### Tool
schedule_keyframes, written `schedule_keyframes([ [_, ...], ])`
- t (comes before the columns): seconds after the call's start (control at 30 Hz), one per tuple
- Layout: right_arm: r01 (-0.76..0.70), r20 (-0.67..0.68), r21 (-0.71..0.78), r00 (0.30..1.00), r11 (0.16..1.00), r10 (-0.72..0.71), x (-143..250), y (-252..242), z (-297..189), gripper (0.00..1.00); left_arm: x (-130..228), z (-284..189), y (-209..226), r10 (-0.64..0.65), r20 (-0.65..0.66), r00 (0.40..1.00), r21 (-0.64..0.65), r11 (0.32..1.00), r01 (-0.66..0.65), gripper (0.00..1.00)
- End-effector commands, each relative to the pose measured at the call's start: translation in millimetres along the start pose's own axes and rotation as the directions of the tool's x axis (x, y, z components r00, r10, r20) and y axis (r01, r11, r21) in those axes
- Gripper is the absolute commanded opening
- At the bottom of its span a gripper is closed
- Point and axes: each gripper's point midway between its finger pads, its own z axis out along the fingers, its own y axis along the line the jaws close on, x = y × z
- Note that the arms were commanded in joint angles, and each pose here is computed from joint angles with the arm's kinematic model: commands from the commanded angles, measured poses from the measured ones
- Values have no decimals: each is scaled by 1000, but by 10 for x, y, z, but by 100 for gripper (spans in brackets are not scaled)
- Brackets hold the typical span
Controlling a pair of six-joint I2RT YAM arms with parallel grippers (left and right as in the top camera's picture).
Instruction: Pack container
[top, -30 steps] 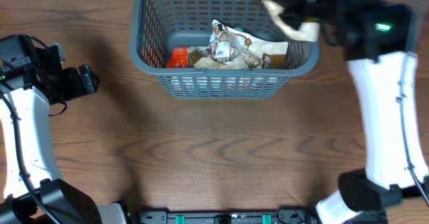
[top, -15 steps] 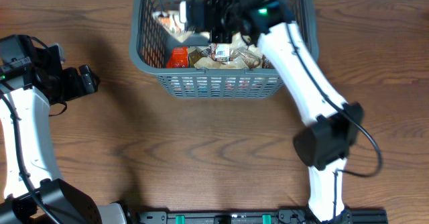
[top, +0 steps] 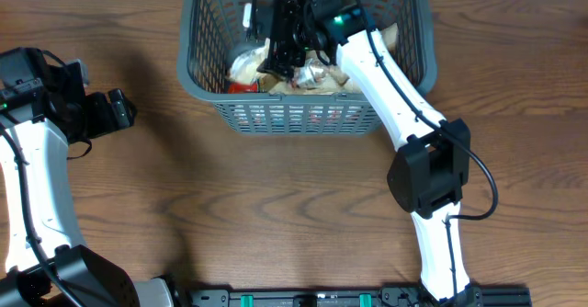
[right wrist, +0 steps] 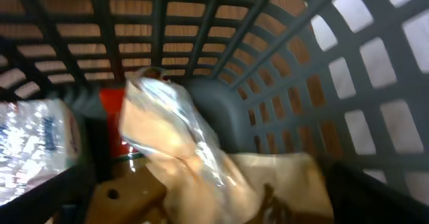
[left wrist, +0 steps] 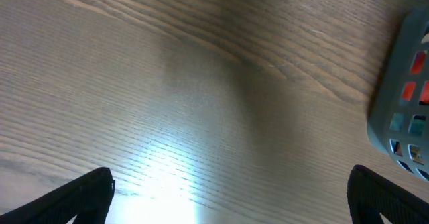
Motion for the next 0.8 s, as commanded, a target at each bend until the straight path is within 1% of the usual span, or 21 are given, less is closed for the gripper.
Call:
schedule_keyframes([
  [0.0,-100,105,97,990,990,90,-452,-245,-710,99,0,-19,-13,8,4,1000,3,1000,-8,99],
  [0.07,-139,123,133,985,981,123,-518,-328,-1056,99,0,-19,-13,7,4,1000,3,1000,-7,98],
  [0.17,-222,124,212,972,952,199,-483,-460,-1579,99,-3,-19,-13,8,5,1000,3,1000,-8,98],
  [0.2,-271,129,259,961,927,245,-439,-537,-1792,99,-6,-19,-12,8,6,1000,2,1000,-8,99],
  [0.27,-379,155,363,925,851,346,-317,-708,-2216,99,-48,-22,-10,11,23,1000,1,1000,-11,99],
  [0.33,-495,215,463,867,735,449,-140,-882,-2701,99,-127,-53,-21,16,53,998,5,1000,-16,98],
  [0.4,-582,281,528,807,619,519,70,-999,-3158,99,-276,-124,-128,27,111,993,60,998,-34,99],
  [0.47,-636,334,567,759,523,559,285,-1072,-3535,99,-426,-205,-283,87,181,980,132,985,-112,99],
  [0.53,-699,403,595,686,396,606,590,-1159,-3918,99,-591,-318,-481,149,262,953,189,961,-202,98],
  [0.6,-743,451,604,618,289,644,872,-1214,-4152,99,-684,-390,-629,186,302,935,200,947,-253,99],
  [0.67,-773,490,609,544,179,682,1215,-1252,-4353,99,-710,-442,-823,265,328,907,199,919,-341,98],
  [0.77,-778,496,626,456,60,739,1738,-1232,-4538,99,-624,-495,-1237,417,347,840,203,841,-501,99],
])
